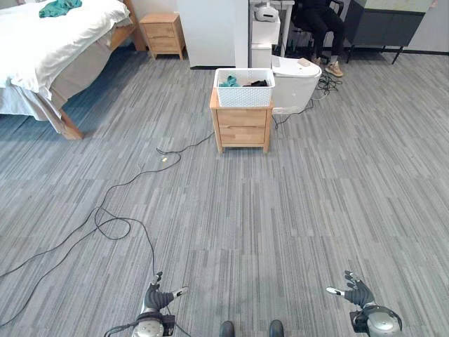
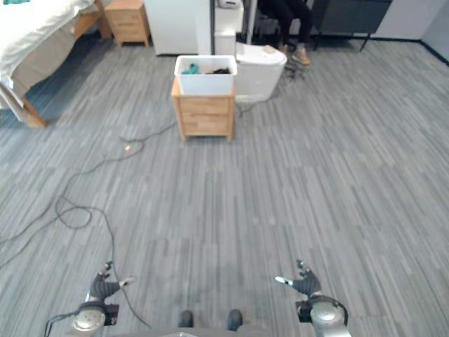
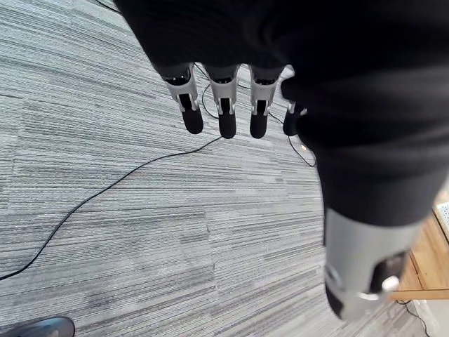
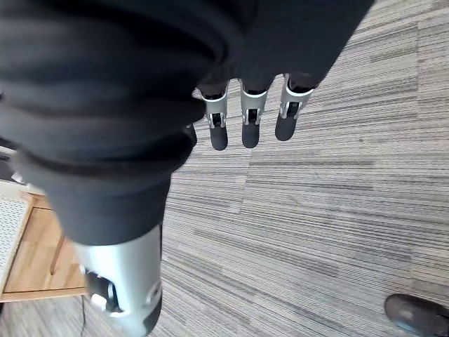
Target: Grab the laundry basket,head to the washer,open it,put in the laundry and shut it.
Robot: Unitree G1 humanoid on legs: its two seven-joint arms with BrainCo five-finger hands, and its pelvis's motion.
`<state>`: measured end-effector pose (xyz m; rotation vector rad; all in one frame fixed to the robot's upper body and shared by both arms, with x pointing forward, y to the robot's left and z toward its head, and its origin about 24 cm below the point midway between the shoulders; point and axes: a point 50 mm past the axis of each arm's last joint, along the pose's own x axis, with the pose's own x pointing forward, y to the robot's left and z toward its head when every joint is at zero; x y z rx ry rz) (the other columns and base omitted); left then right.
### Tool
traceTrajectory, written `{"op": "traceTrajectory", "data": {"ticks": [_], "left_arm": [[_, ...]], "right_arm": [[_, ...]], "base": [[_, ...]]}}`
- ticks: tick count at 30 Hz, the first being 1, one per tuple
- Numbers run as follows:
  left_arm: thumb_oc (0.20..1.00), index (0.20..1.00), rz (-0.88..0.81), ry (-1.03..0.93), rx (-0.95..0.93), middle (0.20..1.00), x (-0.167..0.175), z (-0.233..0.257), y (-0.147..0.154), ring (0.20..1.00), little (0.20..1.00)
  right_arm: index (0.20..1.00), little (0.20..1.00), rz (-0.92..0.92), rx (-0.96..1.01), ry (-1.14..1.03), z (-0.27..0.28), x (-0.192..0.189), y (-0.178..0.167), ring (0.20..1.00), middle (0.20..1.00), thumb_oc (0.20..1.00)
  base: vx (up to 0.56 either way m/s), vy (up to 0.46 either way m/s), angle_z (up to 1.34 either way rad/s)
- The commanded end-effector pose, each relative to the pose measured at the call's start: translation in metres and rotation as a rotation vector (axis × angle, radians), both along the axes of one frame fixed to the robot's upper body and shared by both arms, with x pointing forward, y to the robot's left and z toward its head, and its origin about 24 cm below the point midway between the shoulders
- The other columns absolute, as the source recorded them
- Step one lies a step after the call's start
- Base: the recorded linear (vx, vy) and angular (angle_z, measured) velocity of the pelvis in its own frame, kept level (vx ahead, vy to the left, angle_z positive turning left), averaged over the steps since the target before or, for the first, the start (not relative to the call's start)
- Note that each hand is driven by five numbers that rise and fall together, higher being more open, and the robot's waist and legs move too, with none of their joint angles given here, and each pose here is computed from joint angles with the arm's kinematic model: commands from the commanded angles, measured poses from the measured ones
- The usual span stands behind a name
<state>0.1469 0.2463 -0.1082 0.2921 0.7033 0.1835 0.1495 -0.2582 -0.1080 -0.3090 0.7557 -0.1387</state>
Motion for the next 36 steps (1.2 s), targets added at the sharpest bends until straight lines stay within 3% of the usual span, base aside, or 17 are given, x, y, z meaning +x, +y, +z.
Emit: {"op": "traceTrajectory", "data": {"ticks": [1,21,36], "left_arm": [[1.0,1.0,0.009,-0.091,0.025,1.0,0.016,0.015,0.012,1.0,1.0],[1.0,1.0,0.04,-0.212,0.063,1.0,0.032,0.038,0.024,1.0,1.0],[1.0,1.0,-0.008,-0.248,0.049,1.0,0.045,0.039,0.004,1.0,1.0]], "right_arm": [[1.0,1.0,-0.06,0.028,-0.09,0.008,0.016,0.002,1.0,1.0,1.0],[1.0,1.0,-0.002,0.043,-0.155,0.017,0.043,0.022,1.0,1.0,1.0],[1.0,1.0,0.073,0.013,-0.222,0.03,0.049,0.027,1.0,1.0,1.0]], "base": [[0.05,0.033,0.09],[0.05,0.09,-0.11],[0.27,-0.042,0.28]]}}
